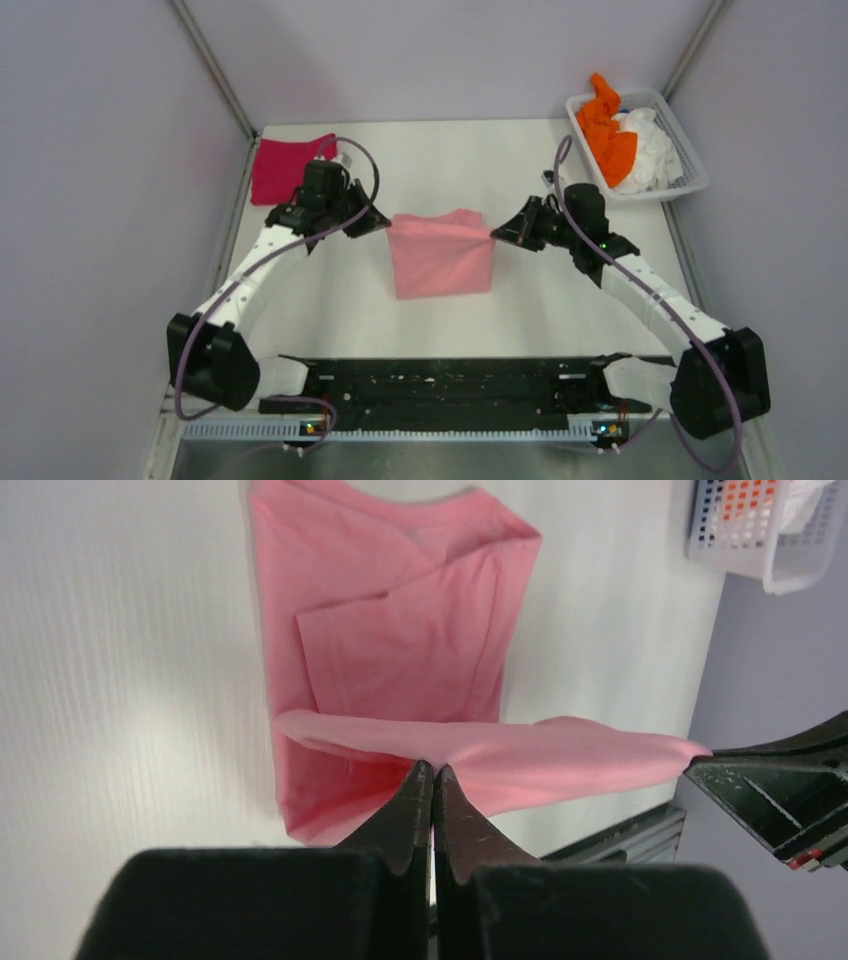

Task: Fold and stack the t-shirts
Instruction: Fold the long partially folded tshirt into a neat square

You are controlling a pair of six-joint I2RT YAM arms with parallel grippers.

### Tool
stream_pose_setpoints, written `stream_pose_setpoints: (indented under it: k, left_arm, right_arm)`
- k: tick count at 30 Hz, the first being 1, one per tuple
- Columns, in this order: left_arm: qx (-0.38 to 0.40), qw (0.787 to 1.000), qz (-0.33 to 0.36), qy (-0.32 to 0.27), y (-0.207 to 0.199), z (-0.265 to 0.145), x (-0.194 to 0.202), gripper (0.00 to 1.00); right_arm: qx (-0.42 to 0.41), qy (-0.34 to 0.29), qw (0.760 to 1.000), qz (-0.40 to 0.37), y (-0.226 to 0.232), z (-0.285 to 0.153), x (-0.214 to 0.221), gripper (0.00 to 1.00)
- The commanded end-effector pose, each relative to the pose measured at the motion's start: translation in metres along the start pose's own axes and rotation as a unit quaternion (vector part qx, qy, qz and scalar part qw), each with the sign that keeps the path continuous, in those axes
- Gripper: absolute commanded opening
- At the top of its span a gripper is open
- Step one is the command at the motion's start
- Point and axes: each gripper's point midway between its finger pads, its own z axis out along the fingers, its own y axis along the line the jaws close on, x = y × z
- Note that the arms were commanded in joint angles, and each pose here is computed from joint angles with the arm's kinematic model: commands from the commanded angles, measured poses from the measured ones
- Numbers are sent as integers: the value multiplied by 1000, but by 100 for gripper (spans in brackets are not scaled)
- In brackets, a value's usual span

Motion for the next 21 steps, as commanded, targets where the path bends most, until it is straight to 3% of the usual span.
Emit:
stream_pose_setpoints:
  k: [1, 7, 15, 16, 20, 21]
  left_arm:
    - [-18, 998, 26, -50, -2, 23, -55, 0]
    - [-46, 997, 19, -54, 16, 68, -98, 0]
    - [-53, 999, 0, 8, 44, 160, -112, 1]
    - [-59, 998, -1, 10, 47, 169, -115, 8]
    - [-81, 997, -5, 5, 58, 183, -132, 50]
    - [-77, 997, -5, 7, 55, 181, -133, 65]
  right_arm:
    - [-54, -45, 997, -26, 10, 14, -53, 0]
    - [-29, -35, 999, -18, -26, 59, -83, 0]
    - [80, -29, 996, 0, -112, 126, -100, 0]
    - [90, -31, 995, -3, -122, 135, -103, 9]
    - [148, 9, 989, -14, -160, 163, -113, 78]
    - [152, 22, 988, -21, -160, 162, -114, 96]
